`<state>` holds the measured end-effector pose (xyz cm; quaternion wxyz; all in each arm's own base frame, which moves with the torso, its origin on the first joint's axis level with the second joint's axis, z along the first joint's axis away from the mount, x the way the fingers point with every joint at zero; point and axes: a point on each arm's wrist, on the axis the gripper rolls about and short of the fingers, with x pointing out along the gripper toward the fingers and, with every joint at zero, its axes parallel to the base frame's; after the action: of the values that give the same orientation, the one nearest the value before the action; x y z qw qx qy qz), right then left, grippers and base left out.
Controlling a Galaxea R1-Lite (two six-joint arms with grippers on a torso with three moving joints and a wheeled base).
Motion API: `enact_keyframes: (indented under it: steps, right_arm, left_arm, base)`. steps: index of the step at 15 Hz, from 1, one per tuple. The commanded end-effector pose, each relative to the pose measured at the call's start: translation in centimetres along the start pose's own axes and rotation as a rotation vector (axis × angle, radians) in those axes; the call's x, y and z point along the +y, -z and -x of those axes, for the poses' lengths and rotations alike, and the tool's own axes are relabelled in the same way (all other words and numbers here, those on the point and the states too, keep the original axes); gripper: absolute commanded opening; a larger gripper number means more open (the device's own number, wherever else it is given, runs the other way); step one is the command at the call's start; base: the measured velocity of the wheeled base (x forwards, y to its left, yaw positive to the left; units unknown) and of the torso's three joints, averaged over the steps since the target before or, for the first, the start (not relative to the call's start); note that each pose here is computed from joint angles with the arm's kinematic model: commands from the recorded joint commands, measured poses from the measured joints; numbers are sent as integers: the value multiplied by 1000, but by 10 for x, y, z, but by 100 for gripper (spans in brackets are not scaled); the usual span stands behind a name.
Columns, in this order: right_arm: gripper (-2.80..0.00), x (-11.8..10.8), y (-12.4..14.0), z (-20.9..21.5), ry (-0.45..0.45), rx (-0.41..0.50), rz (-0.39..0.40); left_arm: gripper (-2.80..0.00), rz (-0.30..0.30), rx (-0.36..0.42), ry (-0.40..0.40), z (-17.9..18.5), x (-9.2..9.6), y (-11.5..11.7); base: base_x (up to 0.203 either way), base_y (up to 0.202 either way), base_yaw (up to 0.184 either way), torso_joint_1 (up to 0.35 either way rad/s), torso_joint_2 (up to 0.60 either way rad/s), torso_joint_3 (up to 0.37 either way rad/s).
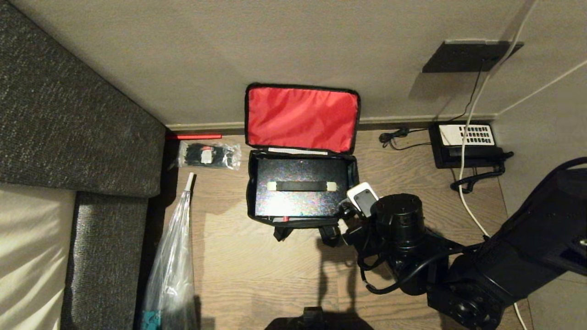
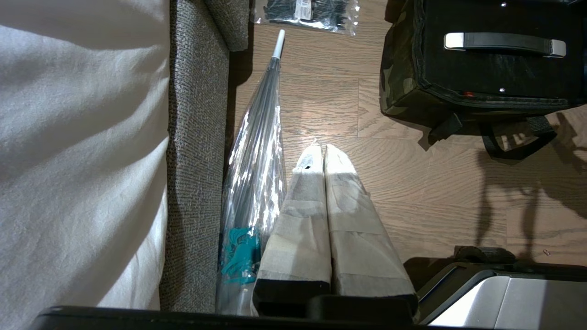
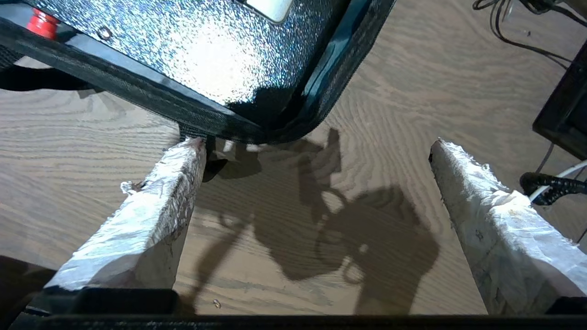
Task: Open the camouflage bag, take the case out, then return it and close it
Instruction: Grip the handle
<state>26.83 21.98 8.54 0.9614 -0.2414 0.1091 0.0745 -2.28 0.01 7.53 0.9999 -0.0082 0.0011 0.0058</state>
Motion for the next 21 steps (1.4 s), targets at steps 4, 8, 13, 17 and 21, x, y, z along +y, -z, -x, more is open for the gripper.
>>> enact_keyframes:
  steps: [4, 8, 13, 17, 21]
  right_arm:
    - [0, 4, 3, -4, -4, 4, 6]
    - [0, 5, 4, -5, -5, 7, 10]
    - [0, 6, 5, -5, -5, 8, 14]
    - [0, 5, 4, -5, -5, 7, 14]
    - [0, 5, 5, -5, -6, 10, 29]
  left_arm:
    - [-280, 0, 1, -1, 0, 0, 1]
    - [-280, 0, 1, -1, 0, 0, 1]
    - [-280, 0, 1, -1, 0, 0, 1]
    - [-280, 0, 1, -1, 0, 0, 1]
    - [-280, 0, 1, -1, 0, 0, 1]
  base:
    - [0, 0, 0, 0, 0, 0]
    - [0, 0, 0, 0, 0, 0]
    - [0, 0, 0, 0, 0, 0]
    - [66, 0, 1, 1, 0, 0]
    - [67, 0, 1, 1, -1, 0]
